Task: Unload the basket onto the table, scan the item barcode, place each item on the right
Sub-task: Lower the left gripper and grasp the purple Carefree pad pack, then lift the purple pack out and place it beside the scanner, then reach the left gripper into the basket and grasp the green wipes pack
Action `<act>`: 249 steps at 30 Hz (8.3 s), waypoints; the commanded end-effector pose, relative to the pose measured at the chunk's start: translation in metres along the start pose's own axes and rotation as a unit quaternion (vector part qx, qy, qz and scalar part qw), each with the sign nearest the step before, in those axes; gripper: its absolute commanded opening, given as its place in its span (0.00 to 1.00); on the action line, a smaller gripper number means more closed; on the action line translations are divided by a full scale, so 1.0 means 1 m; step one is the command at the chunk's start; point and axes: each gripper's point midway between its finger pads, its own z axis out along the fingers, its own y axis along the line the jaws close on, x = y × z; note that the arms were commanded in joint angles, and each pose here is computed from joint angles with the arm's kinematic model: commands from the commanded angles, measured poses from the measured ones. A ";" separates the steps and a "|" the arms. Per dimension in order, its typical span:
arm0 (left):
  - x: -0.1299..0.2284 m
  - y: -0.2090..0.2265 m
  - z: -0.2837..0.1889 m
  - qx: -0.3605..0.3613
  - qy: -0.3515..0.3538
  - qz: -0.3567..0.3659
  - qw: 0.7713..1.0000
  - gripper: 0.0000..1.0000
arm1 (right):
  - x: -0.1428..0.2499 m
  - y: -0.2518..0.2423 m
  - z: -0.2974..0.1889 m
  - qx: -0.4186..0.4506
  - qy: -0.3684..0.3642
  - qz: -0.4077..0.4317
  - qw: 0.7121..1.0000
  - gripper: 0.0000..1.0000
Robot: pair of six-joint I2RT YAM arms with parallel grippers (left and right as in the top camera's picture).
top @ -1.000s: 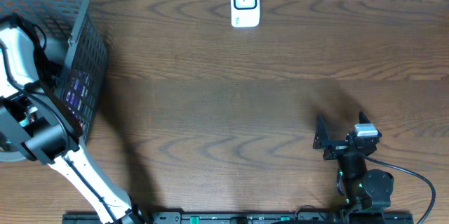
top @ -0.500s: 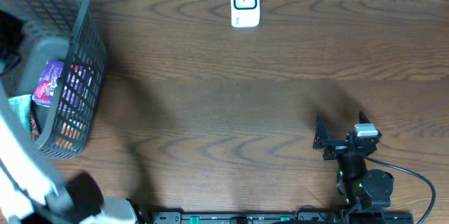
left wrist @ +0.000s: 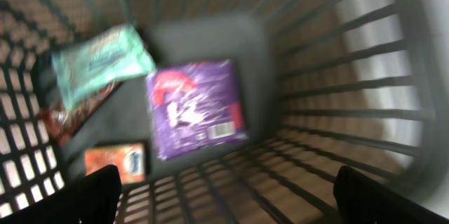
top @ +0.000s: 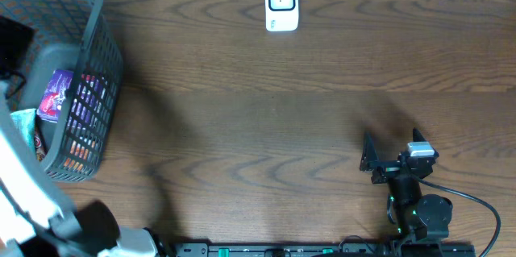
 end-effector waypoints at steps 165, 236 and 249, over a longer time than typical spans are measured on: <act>0.383 -0.212 -0.062 0.321 0.193 0.483 0.791 0.07 | 0.001 -0.002 0.000 0.006 0.000 -0.002 1.000 0.99; 0.021 0.125 0.207 -0.167 0.025 0.271 0.948 0.93 | 0.001 -0.002 0.000 0.006 0.000 -0.002 1.000 0.99; 0.020 0.124 0.220 -0.167 0.026 0.277 0.946 0.07 | 0.001 -0.002 0.000 0.006 0.000 -0.002 1.000 0.99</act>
